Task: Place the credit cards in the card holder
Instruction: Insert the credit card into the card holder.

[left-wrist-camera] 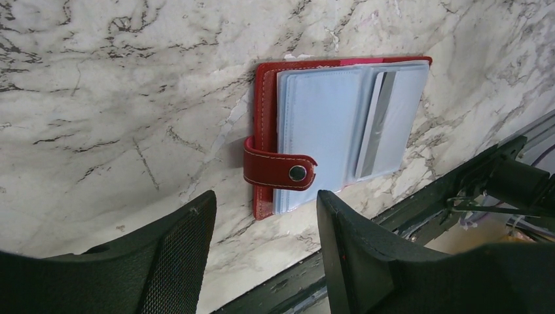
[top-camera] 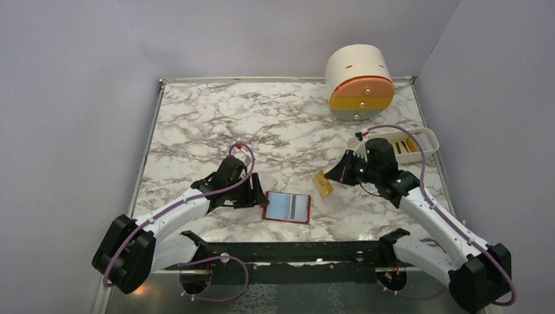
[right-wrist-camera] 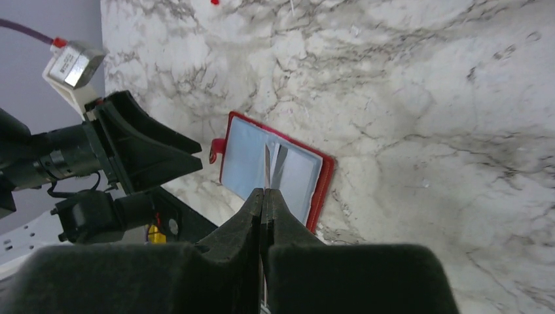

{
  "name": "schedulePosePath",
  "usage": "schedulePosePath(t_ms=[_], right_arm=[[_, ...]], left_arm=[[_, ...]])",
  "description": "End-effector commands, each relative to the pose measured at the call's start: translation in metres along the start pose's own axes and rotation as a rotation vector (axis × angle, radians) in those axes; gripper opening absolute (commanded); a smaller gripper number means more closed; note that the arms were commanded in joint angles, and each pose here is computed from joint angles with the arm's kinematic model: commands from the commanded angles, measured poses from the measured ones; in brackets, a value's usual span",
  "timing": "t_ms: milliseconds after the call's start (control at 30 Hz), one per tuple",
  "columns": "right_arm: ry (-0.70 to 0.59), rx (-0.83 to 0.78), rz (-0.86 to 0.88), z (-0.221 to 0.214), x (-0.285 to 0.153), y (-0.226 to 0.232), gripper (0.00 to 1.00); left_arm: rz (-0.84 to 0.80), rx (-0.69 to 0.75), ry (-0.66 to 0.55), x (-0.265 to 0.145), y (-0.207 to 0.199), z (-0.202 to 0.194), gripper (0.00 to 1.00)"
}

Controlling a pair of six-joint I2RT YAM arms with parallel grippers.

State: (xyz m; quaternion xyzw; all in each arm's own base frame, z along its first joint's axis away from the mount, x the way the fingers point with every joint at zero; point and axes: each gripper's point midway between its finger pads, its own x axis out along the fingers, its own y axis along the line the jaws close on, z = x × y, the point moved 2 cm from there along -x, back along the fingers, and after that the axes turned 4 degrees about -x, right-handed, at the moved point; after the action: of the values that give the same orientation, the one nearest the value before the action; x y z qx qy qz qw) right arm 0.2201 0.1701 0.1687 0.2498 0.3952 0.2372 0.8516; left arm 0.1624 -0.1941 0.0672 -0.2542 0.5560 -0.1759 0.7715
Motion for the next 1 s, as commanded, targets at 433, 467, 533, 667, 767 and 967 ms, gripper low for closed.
schedulePosePath(t_ms=[433, 467, 533, 667, 767, 967], right_arm=[[0.080, -0.024, 0.050, -0.074, 0.079, 0.041, 0.01], [0.082, -0.027, 0.049, -0.077, 0.081, 0.041, 0.01], [0.084, -0.032, 0.045, -0.081, 0.086, 0.042, 0.01], [0.079, -0.033, 0.044, -0.086, 0.092, 0.044, 0.01], [0.079, -0.033, 0.033, -0.089, 0.096, 0.043, 0.01], [0.078, -0.034, -0.004, -0.093, 0.097, 0.035, 0.01]], left_arm=[[-0.023, -0.035, 0.008, 0.013, 0.009, -0.015, 0.60], [-0.024, -0.034, 0.006, 0.014, 0.009, -0.015, 0.60], [-0.032, -0.036, -0.004, 0.014, 0.008, -0.014, 0.59], [-0.041, -0.044, -0.009, 0.015, 0.007, -0.014, 0.57], [-0.041, -0.044, -0.012, 0.015, 0.007, -0.014, 0.56], [-0.034, -0.045, -0.011, 0.017, 0.009, -0.014, 0.54]])
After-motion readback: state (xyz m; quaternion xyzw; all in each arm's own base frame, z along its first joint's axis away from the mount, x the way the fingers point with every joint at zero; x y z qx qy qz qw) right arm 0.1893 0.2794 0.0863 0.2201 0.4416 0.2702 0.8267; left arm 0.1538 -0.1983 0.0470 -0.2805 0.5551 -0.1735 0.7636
